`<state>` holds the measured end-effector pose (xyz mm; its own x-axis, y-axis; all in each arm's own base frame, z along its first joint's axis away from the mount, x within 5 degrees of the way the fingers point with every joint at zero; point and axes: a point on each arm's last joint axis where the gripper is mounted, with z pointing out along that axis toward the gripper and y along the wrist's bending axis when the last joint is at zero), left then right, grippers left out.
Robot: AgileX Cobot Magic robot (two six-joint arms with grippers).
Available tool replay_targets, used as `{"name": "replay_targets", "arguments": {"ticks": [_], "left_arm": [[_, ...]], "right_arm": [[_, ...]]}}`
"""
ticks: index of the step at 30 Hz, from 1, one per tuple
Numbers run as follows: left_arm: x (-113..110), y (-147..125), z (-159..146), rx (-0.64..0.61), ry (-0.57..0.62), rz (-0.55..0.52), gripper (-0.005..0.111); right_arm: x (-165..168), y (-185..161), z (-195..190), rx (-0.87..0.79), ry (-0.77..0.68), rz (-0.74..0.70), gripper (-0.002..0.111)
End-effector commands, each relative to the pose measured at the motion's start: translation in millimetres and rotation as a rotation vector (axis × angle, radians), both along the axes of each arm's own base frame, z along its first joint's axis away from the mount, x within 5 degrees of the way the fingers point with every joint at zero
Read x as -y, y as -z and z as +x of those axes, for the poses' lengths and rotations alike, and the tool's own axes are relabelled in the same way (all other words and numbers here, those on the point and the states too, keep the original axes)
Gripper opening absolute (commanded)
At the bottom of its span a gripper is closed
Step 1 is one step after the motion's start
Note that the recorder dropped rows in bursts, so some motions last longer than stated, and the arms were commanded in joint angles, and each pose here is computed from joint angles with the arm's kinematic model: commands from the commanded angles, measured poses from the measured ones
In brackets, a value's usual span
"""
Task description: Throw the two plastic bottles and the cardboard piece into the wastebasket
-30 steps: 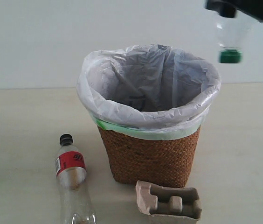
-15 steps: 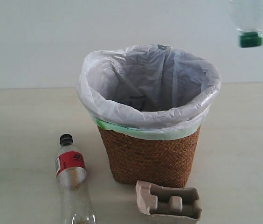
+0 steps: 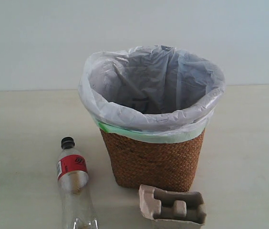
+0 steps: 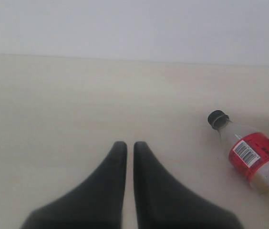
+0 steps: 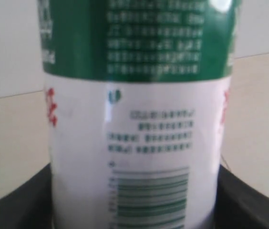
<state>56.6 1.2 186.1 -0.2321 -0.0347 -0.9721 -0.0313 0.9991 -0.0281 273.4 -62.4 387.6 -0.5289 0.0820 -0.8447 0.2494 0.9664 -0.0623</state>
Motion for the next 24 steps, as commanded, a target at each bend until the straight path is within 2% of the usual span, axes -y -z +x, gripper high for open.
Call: {"name": "replay_targets", "arguments": {"ticks": [1,2,3,4,5,6,7,8,9,10,11,15,16,18,24], "left_arm": [[0.3,0.1,-0.2,0.012,0.006,0.006,0.005],[0.3,0.1,-0.2,0.012,0.006,0.006,0.005],[0.3,0.1,-0.2,0.012,0.006,0.006,0.005],[0.3,0.1,-0.2,0.012,0.006,0.006,0.005],[0.3,0.1,-0.2,0.012,0.006,0.006,0.005],[0.3,0.1,-0.2,0.012,0.006,0.006,0.005],[0.3,0.1,-0.2,0.012,0.006,0.006,0.005],[0.3,0.1,-0.2,0.012,0.006,0.006,0.005],[0.3,0.1,-0.2,0.012,0.006,0.006,0.005],[0.3,0.1,-0.2,0.012,0.006,0.006,0.005],[0.3,0.1,-0.2,0.012,0.006,0.006,0.005],[0.3,0.1,-0.2,0.012,0.006,0.006,0.005],[0.3,0.1,-0.2,0.012,0.006,0.006,0.005],[0.3,0.1,-0.2,0.012,0.006,0.006,0.005],[0.3,0.1,-0.2,0.012,0.006,0.006,0.005]], "right_arm": [[-49.1,20.0,18.1,0.023,-0.205,0.137,0.0],[-90.3,19.2,27.3,0.063,-0.356,0.227,0.0],[-112.3,14.8,29.0,0.101,-0.445,0.232,0.0],[-155.0,-6.6,27.3,0.221,-0.598,0.26,0.005],[-169.0,-21.3,25.2,0.281,-0.645,0.268,0.01],[-194.2,-52.6,19.3,0.365,-0.732,0.289,0.038],[-199.9,-64.7,16.9,0.384,-0.75,0.32,0.058],[-204.7,-86.0,15.4,0.398,-0.738,0.441,0.084],[-201.6,-93.9,16.0,0.361,-0.703,0.509,0.083],[-197.0,-93.3,18.6,0.333,-0.676,0.504,0.08],[-186.0,-86.6,22.7,0.272,-0.611,0.473,0.076],[-144.0,-63.4,36.1,0.1,-0.377,0.285,0.076],[-118.7,-50.5,41.0,0.01,-0.252,0.167,0.076],[-82.1,-24.6,44.5,-0.114,-0.097,0.036,0.076],[-18.1,58.9,40.0,-0.28,0.07,0.024,0.075]]}}
